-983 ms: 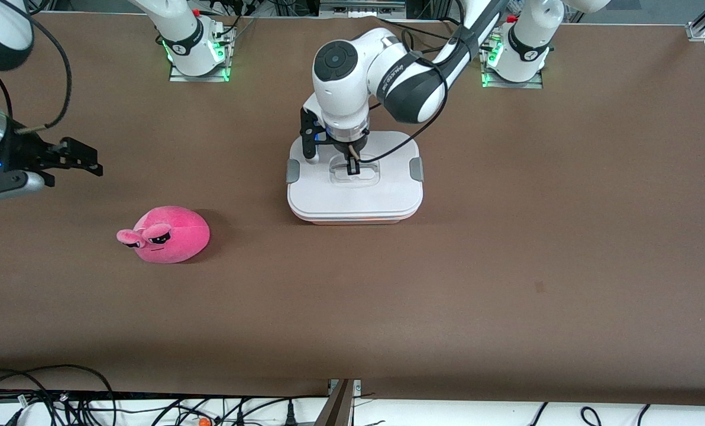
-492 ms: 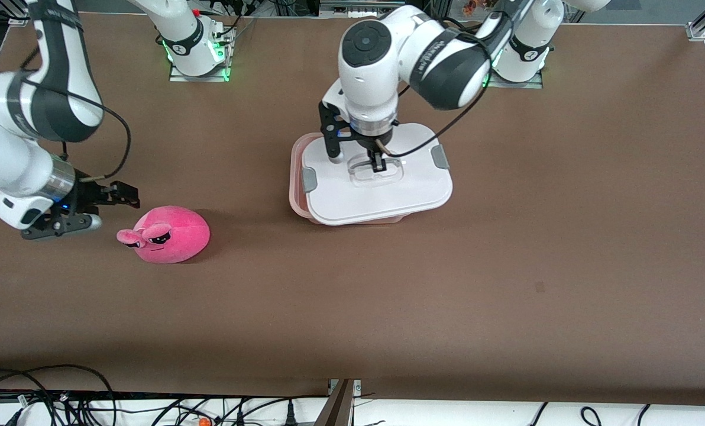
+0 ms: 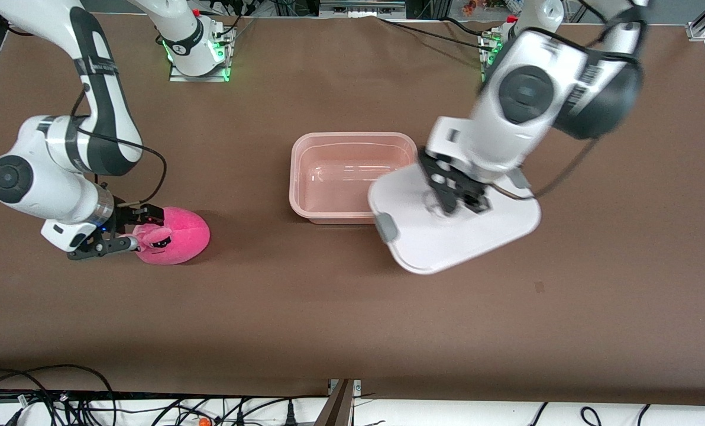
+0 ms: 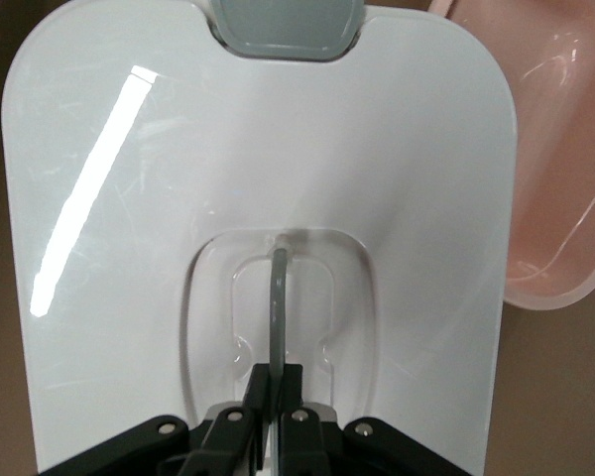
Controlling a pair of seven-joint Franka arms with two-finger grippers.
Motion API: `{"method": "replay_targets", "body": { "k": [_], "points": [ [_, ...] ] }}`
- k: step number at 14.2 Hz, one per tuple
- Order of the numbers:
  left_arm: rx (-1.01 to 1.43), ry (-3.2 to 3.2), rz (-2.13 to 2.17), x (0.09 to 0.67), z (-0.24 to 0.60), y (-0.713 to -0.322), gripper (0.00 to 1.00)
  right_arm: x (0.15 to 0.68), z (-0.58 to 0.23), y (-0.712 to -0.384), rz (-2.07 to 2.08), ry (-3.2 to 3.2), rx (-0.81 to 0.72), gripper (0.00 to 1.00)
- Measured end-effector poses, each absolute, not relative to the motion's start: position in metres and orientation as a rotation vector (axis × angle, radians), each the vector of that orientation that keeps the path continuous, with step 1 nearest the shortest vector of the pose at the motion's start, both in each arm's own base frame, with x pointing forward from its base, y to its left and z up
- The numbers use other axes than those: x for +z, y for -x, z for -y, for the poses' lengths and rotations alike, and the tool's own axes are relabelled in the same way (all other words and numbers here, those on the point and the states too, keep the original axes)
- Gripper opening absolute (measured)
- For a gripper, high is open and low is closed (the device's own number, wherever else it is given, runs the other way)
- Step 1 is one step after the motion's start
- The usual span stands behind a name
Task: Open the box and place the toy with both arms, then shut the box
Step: 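Lift the lid aside with the left gripper while the right gripper reaches the toy, then grasp the pink plush toy with the right gripper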
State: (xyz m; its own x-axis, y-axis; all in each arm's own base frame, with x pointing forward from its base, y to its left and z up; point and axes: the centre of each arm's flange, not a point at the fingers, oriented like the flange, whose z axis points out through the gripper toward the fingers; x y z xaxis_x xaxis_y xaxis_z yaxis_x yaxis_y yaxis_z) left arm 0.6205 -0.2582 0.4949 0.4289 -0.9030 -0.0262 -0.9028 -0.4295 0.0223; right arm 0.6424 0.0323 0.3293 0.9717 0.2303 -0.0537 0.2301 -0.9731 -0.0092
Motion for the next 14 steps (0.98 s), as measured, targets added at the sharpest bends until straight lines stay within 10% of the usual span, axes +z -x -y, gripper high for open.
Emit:
{"method": "replay_targets", "body": {
  "k": [6,14],
  "points": [
    [-0.074,-2.621,1.61,0.501,0.108,-0.659,0.07,0.304,-0.038,-0.644,0.379,3.123,0.056,0.95],
    [-0.138,-2.582,1.542,0.495,0.002,-0.659,0.07,0.308,-0.046,-0.644,0.405,3.12,0.03,0.16]
  ]
}}
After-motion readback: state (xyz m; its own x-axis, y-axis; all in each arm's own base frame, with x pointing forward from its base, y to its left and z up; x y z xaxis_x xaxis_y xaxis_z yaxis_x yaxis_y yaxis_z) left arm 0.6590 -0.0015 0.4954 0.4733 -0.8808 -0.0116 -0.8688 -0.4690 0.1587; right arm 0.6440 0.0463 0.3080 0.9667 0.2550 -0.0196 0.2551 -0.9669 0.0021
